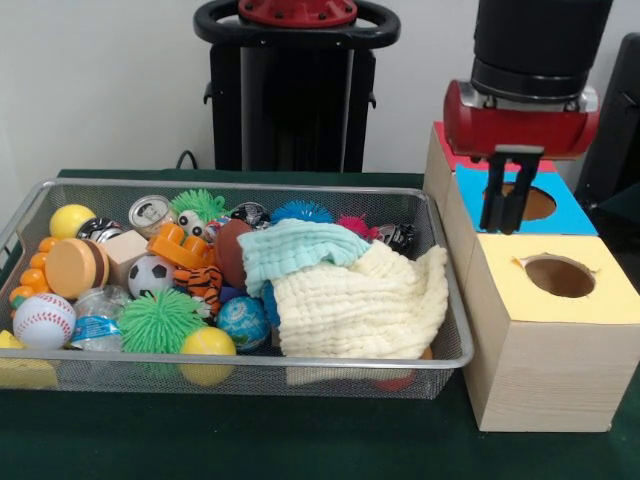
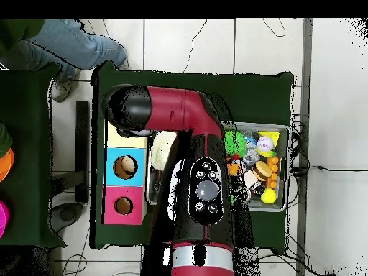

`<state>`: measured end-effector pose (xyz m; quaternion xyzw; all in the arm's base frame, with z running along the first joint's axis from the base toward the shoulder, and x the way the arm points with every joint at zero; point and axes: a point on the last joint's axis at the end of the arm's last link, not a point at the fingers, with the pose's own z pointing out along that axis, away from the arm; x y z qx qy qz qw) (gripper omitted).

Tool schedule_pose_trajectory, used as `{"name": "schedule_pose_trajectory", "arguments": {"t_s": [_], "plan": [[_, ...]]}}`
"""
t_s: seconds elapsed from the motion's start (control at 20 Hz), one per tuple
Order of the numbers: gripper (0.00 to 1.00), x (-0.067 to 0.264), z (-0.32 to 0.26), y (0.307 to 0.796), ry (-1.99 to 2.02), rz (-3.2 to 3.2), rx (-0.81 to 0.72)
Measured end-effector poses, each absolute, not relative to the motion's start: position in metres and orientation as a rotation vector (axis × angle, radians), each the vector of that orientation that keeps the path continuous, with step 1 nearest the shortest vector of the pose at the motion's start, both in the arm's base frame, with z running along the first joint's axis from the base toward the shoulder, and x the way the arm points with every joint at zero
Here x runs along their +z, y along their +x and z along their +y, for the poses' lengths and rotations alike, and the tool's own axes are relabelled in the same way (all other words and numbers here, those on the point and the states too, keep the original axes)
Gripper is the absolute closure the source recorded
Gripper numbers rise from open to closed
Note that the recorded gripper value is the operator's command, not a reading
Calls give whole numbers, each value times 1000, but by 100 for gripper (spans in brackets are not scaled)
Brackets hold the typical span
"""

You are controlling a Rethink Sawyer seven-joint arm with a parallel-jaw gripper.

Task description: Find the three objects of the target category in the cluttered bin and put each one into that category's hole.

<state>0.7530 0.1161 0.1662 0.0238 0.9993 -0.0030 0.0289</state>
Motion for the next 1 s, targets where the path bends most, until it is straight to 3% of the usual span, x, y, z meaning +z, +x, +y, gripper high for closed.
{"name": "schedule_pose_trajectory", "arguments": {"t_s": [0.55,1.0], "plan": [[100,192,59,757,105,3041,-104],[100,181,-2,753,173,3052,-167]]}}
